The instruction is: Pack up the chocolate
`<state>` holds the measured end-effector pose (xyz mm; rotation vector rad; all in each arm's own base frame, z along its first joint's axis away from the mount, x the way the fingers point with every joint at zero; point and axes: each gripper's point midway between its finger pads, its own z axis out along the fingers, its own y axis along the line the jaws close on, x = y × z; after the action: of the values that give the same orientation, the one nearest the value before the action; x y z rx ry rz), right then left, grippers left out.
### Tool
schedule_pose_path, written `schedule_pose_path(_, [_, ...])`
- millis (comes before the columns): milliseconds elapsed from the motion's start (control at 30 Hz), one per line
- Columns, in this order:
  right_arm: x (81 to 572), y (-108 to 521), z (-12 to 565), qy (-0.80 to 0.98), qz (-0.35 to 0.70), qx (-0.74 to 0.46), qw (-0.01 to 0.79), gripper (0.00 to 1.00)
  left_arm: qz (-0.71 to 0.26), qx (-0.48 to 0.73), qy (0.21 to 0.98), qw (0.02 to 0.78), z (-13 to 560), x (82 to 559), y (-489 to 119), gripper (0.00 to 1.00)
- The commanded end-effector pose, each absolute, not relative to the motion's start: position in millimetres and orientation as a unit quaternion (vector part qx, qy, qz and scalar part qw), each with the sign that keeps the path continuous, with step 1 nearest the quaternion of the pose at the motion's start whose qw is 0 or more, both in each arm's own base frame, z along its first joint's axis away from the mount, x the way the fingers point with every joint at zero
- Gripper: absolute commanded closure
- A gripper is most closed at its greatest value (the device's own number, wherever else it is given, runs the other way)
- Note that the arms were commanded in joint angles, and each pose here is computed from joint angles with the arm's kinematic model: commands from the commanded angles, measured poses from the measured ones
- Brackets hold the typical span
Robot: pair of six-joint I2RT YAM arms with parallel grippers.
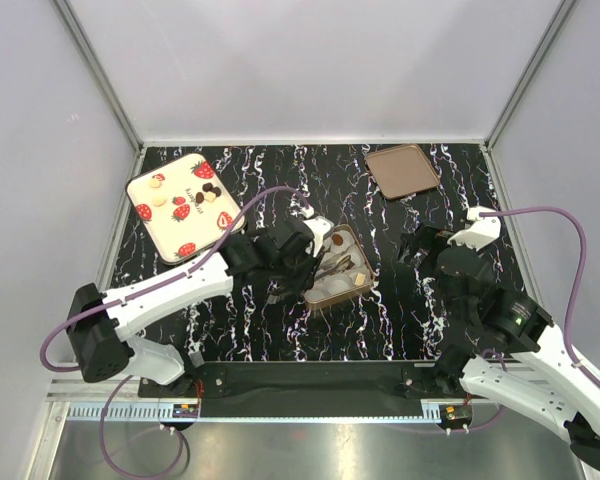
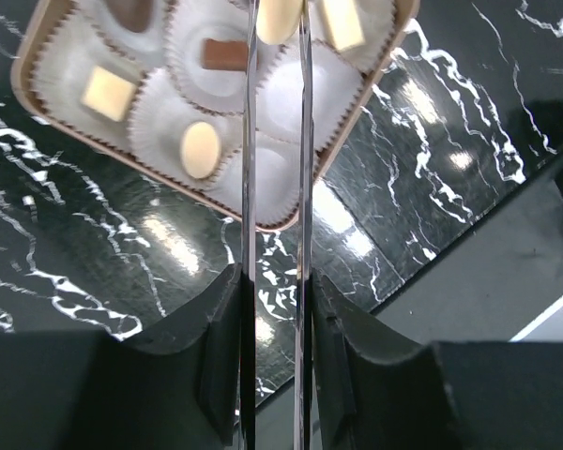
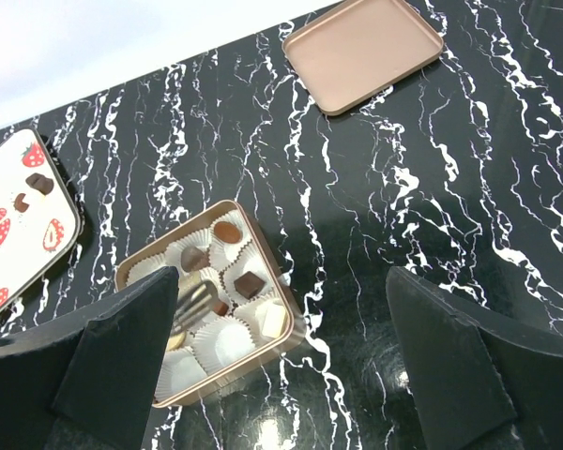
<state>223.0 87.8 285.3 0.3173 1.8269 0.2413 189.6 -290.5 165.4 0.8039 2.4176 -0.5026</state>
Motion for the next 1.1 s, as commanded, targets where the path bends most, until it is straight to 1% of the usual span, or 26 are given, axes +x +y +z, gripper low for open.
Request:
schedule_pose_path(0, [224, 77, 301, 0.769, 0.101, 0.167, 0.609, 0.0, -0.232, 0.315, 0.866, 0.311, 187, 185, -309, 0.73])
schedule_pose_path(400, [227, 81, 301, 0.77, 0.101, 0.165, 0.609, 0.0, -0.209, 0.319, 0.878, 0.29, 167, 177, -300, 0.72])
schedule_pose_path(633, [230, 84, 300, 0.77, 0.103, 0.164, 0.608, 0.0, -0.219, 0.319, 0.878, 0.283, 168, 170, -299, 0.71])
schedule_pose_path(1067, [230, 87, 301, 0.77, 0.108, 0.164, 0.607, 0.0, -0.205, 0.324, 0.882, 0.274, 165, 165, -290, 0.71])
